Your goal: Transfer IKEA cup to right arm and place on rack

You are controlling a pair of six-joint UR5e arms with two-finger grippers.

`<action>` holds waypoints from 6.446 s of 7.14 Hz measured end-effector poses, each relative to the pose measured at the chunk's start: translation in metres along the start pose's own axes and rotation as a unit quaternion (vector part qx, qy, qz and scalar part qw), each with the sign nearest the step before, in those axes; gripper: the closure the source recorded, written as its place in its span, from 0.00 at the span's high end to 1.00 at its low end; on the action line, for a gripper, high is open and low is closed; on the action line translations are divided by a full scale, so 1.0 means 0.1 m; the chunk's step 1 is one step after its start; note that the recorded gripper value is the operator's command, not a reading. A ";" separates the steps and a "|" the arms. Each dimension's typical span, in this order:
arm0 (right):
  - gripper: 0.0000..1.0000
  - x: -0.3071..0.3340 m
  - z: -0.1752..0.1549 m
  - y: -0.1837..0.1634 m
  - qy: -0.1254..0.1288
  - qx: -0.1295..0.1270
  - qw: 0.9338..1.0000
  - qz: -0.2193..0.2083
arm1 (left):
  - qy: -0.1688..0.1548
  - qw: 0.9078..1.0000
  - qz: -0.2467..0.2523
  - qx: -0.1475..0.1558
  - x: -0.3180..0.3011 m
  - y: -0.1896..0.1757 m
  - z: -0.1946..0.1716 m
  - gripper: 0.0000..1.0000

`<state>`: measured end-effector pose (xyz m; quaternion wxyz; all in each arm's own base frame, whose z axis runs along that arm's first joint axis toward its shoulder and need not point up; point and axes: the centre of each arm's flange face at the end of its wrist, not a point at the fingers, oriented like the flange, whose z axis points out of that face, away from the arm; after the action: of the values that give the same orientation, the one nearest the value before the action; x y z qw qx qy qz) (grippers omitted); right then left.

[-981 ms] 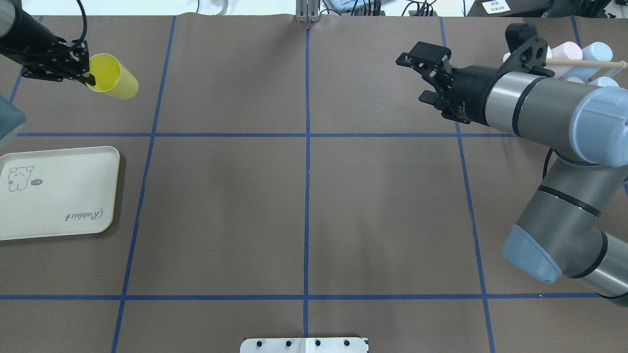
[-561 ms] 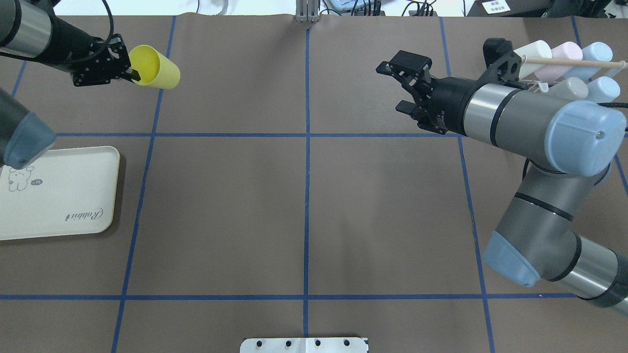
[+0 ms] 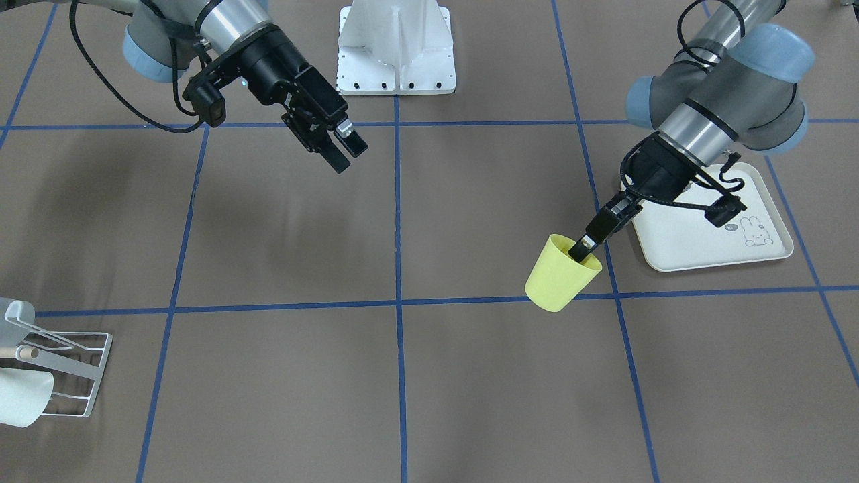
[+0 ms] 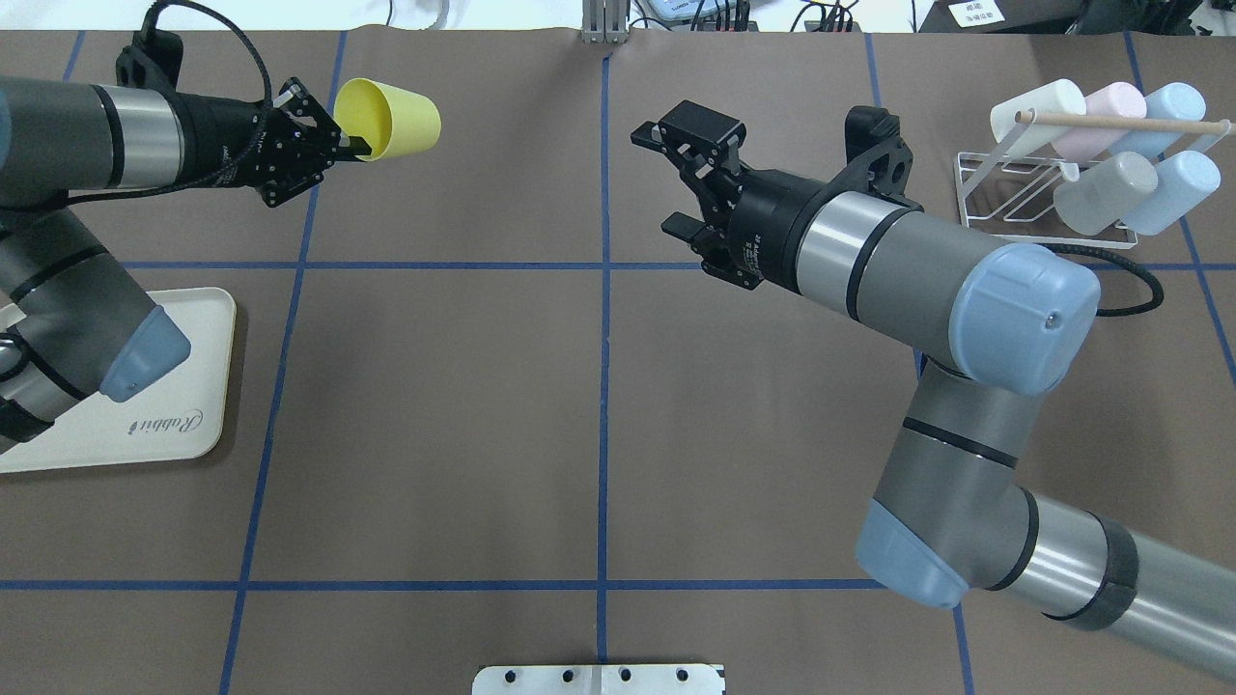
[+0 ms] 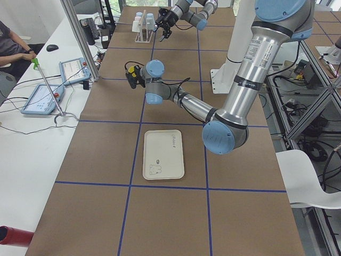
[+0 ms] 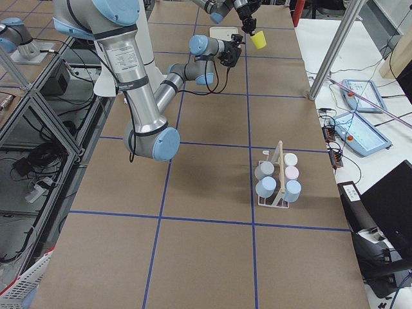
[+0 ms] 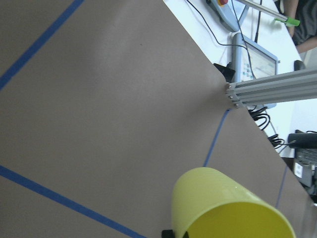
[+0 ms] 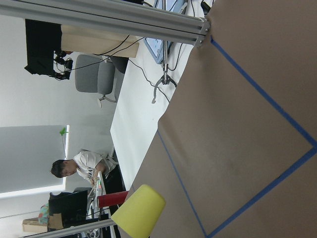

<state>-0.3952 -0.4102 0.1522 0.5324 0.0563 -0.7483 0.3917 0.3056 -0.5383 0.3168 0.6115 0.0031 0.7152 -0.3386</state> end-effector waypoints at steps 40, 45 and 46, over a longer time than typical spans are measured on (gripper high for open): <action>0.00 0.14 0.38 -0.40 -0.005 0.090 0.992 -0.086 | 0.227 0.955 -0.131 -0.137 0.15 1.89 0.45 1.00; 0.00 0.54 0.43 -1.18 0.219 0.309 0.849 -0.369 | 0.031 0.991 0.129 -0.027 0.11 1.89 0.78 1.00; 0.00 0.61 0.33 -1.31 0.258 0.334 0.808 -0.411 | -0.022 0.984 0.177 -0.009 0.13 1.88 0.80 1.00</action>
<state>-0.3803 -0.5013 0.2684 0.7656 0.4295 -0.3130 0.3626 0.4506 -0.4379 0.2129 0.6773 0.1166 0.6928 -0.2186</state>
